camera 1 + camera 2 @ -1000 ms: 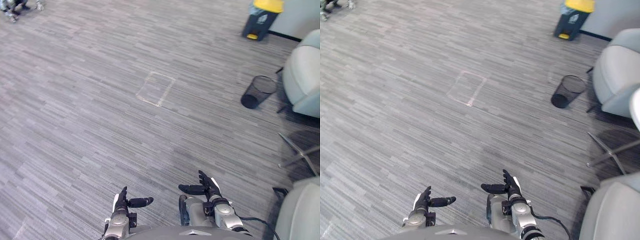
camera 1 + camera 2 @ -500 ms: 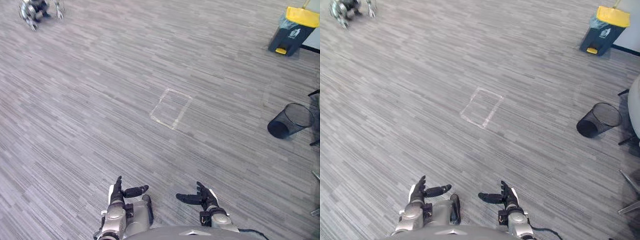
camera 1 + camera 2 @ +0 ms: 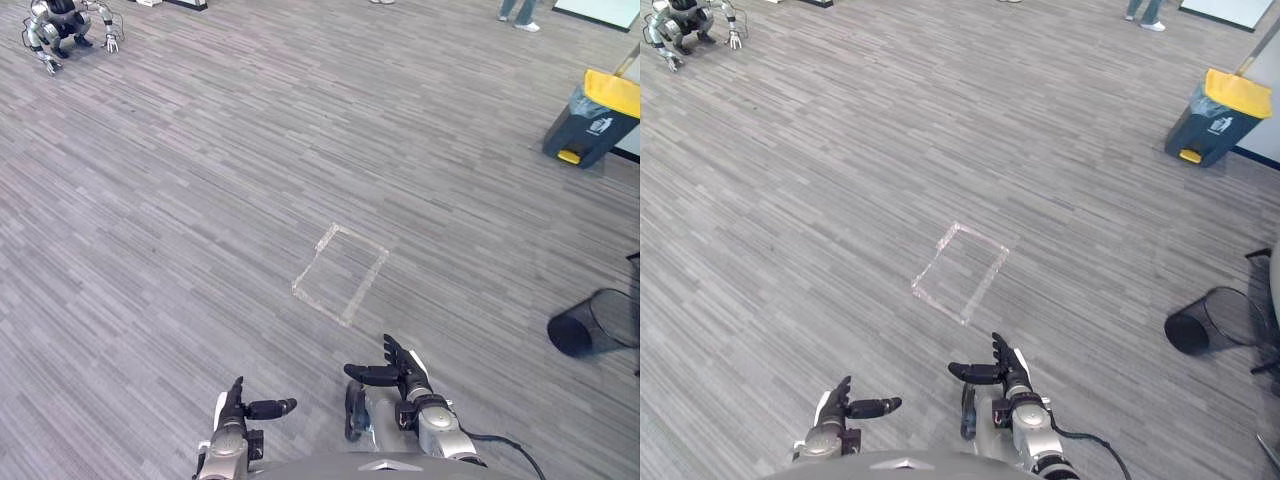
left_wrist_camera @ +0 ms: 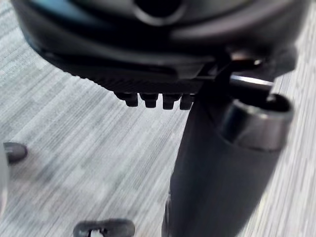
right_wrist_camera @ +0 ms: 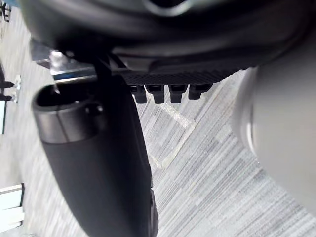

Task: Organize the slippers on the shoe rack

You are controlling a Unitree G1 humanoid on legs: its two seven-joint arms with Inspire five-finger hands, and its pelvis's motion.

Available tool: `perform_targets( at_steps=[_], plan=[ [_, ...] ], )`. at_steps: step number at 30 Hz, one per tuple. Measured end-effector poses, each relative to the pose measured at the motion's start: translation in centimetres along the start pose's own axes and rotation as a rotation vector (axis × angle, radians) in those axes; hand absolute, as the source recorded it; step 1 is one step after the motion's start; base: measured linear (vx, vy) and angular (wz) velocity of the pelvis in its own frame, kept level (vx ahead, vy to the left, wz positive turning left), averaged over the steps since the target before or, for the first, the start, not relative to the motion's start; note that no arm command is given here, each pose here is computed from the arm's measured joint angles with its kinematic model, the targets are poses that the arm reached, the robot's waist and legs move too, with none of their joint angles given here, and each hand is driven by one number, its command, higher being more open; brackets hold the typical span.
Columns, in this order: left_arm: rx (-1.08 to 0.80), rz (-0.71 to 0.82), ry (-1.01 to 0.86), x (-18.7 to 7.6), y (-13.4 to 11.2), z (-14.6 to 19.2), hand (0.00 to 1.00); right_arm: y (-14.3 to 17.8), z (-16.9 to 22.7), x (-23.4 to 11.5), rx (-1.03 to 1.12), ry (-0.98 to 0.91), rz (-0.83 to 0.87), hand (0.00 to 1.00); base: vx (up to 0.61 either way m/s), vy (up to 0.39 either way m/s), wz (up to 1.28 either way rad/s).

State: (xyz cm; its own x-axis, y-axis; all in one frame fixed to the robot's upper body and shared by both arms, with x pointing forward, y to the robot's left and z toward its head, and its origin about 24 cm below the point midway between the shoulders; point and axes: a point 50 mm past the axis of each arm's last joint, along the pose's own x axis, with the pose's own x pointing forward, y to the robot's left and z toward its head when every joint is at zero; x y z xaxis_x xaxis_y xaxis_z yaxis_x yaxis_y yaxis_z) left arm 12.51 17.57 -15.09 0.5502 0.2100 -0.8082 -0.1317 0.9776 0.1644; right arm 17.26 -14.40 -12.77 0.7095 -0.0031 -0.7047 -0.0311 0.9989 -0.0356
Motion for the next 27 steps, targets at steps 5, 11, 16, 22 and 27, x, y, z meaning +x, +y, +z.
perform_targets(
  at_steps=[5, 11, 16, 22, 27],
  plan=[
    [-0.099, -0.026, -0.017, -0.3, -2.0, 0.5, 1.00, -0.3, -1.0, -0.8, 0.018, 0.021, -0.017, 1.00, 0.48, -0.160, -0.25],
    [-0.169, 0.063, -0.107, -0.2, 0.5, 2.2, 1.00, 2.1, -1.4, -0.8, 0.041, 0.050, 0.036, 1.00, 0.52, 0.039, -1.22],
    [-0.109, 0.075, -0.093, 0.3, 1.3, 2.1, 1.00, 1.0, -3.3, -1.0, 0.025, 0.132, 0.003, 1.00, 0.54, 0.294, -0.93],
    [-0.039, 0.076, -0.020, 0.1, 2.0, 0.3, 1.00, 0.4, -3.2, -0.8, 0.040, 0.141, -0.015, 1.00, 0.50, 0.288, -0.50],
    [0.009, 0.059, 0.025, -0.1, 1.9, -0.9, 1.00, 0.7, -1.8, -0.2, -0.021, 0.096, 0.021, 1.00, 0.34, 0.018, -0.45]
  ],
)
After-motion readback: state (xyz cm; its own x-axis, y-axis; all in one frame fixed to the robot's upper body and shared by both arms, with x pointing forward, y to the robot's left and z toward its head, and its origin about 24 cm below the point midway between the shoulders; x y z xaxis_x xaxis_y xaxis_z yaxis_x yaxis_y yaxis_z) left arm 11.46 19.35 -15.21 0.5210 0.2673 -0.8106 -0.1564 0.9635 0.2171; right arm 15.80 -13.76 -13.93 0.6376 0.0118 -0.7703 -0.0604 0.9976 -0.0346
